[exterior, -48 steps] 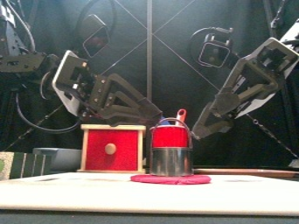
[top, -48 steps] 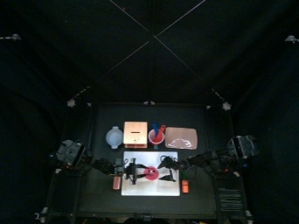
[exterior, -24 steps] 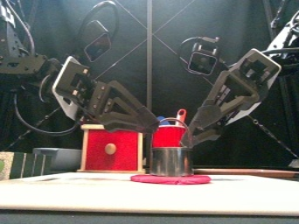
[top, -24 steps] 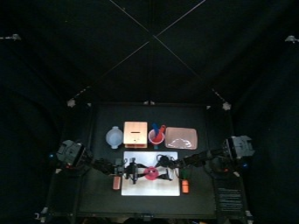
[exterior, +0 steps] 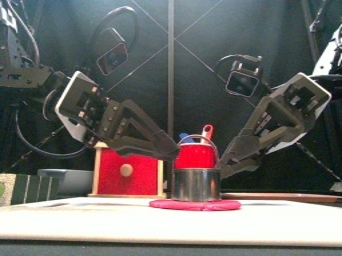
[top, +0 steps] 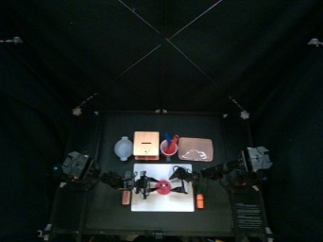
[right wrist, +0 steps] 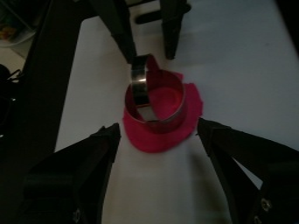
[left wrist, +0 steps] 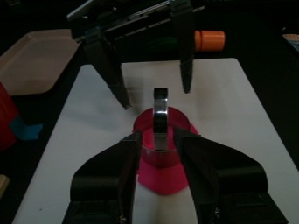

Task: Get the cutter from the drawer then cut the dough then place the extra dough in the bowl
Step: Cut the dough

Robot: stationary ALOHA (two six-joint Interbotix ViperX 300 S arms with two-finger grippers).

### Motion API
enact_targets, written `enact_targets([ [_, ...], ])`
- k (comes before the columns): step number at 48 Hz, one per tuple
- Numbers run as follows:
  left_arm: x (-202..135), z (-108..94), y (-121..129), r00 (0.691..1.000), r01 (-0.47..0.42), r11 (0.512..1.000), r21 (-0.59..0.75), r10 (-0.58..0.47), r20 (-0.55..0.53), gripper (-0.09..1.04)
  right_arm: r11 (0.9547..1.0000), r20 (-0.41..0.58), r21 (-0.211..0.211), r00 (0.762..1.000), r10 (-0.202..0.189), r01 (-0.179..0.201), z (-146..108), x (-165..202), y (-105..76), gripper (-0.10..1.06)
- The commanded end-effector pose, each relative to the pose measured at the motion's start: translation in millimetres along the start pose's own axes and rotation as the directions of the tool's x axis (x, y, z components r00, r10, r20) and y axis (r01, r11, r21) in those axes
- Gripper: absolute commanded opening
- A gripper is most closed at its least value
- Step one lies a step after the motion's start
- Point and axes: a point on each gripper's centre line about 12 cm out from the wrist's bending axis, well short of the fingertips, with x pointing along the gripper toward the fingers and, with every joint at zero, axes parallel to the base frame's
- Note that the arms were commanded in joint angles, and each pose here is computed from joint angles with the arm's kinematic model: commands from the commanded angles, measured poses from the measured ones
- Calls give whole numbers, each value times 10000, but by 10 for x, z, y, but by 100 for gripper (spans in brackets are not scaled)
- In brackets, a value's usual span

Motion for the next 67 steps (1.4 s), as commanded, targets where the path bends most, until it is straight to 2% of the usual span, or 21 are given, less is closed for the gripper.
enact_targets([
  [1,19,121,-3,9994,13,10000,-80,-10,354,74,9986,936,-99,9943,-516,528,113,-12,-18,99],
  [4,22,127,-6,9993,25,10000,-75,-22,371,74,9970,1017,-348,9927,-653,691,109,-2,26,99],
  [8,23,122,-10,9993,58,10000,-39,-56,366,74,9963,966,-451,9929,-688,734,75,17,118,99],
  [21,33,104,-7,9995,41,10000,-28,-40,322,74,9984,878,-303,9951,-459,488,19,32,325,99],
  [32,31,104,-12,9995,55,10000,-8,-54,323,74,9983,877,-346,9952,-440,472,25,45,327,99],
  [40,24,139,-8,9991,63,10000,53,-66,415,74,9993,944,-161,9950,-332,349,41,54,399,99],
  [49,35,174,-12,9985,214,9976,663,-246,483,74,9989,1009,230,9940,-431,410,48,58,471,99],
  [55,52,221,-32,9977,447,9949,902,-491,476,74,9988,1047,415,9940,-307,265,46,45,589,99],
  [67,84,249,84,9978,470,9923,1147,-520,412,74,9969,1085,750,9935,-332,252,50,36,683,99],
])
